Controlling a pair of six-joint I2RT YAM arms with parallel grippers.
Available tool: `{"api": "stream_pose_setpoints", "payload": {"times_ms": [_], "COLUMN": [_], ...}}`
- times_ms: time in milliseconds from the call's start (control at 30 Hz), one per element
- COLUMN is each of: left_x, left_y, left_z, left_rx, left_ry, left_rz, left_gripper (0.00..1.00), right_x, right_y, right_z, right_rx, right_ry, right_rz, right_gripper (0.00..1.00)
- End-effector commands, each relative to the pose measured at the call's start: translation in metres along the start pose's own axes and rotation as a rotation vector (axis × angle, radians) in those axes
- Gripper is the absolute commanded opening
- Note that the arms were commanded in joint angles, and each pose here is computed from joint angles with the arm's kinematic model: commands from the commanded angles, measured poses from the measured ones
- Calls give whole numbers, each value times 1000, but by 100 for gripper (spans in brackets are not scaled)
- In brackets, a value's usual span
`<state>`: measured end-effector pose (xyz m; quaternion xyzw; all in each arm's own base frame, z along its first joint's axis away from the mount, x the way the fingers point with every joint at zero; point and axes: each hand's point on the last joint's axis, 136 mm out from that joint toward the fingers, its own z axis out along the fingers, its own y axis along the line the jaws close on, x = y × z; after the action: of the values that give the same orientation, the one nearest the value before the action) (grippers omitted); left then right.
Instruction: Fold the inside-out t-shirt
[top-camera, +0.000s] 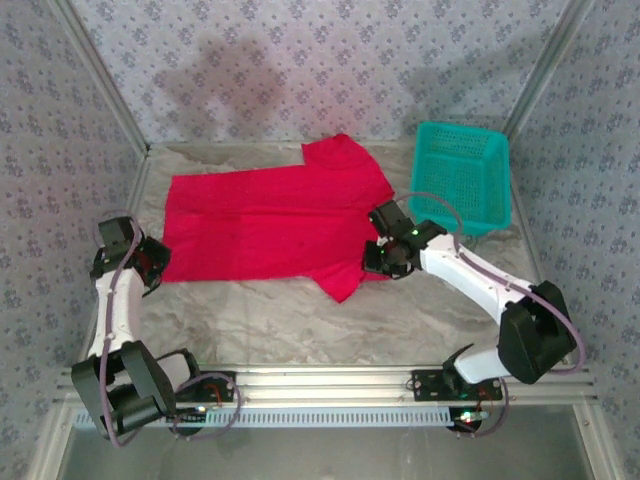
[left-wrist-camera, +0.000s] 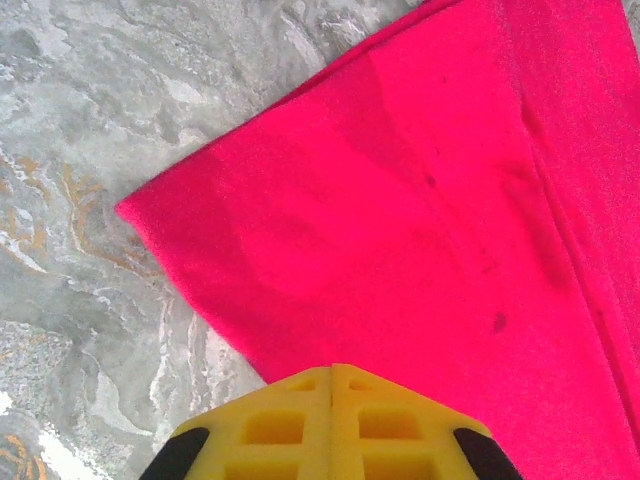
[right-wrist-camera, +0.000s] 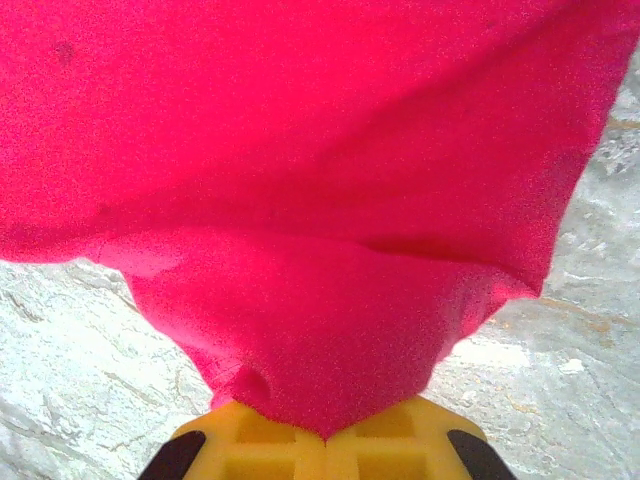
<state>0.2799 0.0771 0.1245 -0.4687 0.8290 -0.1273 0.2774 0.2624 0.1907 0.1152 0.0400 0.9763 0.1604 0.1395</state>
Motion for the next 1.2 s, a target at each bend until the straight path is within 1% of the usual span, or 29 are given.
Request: {"api": "stream_pose_setpoints", "payload": {"times_ms": [0,33,67,100,133,167,233,367,467,600,833,1067,1167], "left_x": [2,4,8,11,13,15,16,9,2,-4,-7,1,4], "left_y": [-9,-6,-2,1,4,7,13,27,35,45,53,59,59], "left_z": [-6,0,6,11,17,24,34,46,49,56,78,104,109], "left_rx": [30,21,9,-1,-15,-32,-70,-158,-210,-282,-333,-349,-347], "left_ry": [20,34,53,70,89,108,136,163,142,132,152,197,211], "left_rz": [25,23,23,23,25,28,29,15,17,20,1,-9,-15], "left_gripper": [8,20,34,45,52,55,56,54,52,51,50,34,14], "right_x": [-5,-6,-8,-10,-11,-12,-12,-10,-6,-1,-3,-4,-2], "right_y": [-4,-5,-4,-4,-3,-2,-1,0,-2,-3,-5,-8,-10], "right_z": [-11,-12,-11,-11,-11,-9,-7,-4,-1,4,8,9,8], "right_rx": [14,13,11,10,5,0,-11,-19,-27,-46,-74,-79,-77], "right_ry": [-19,-25,-32,-41,-51,-52,-54,-46,-22,16,33,40,48], "right_rz": [-5,-3,-5,-4,0,4,5,-10,-19,-6,22,37,42], "right_gripper": [0,0,0,0,0,0,0,0,0,0,0,0,0]}}
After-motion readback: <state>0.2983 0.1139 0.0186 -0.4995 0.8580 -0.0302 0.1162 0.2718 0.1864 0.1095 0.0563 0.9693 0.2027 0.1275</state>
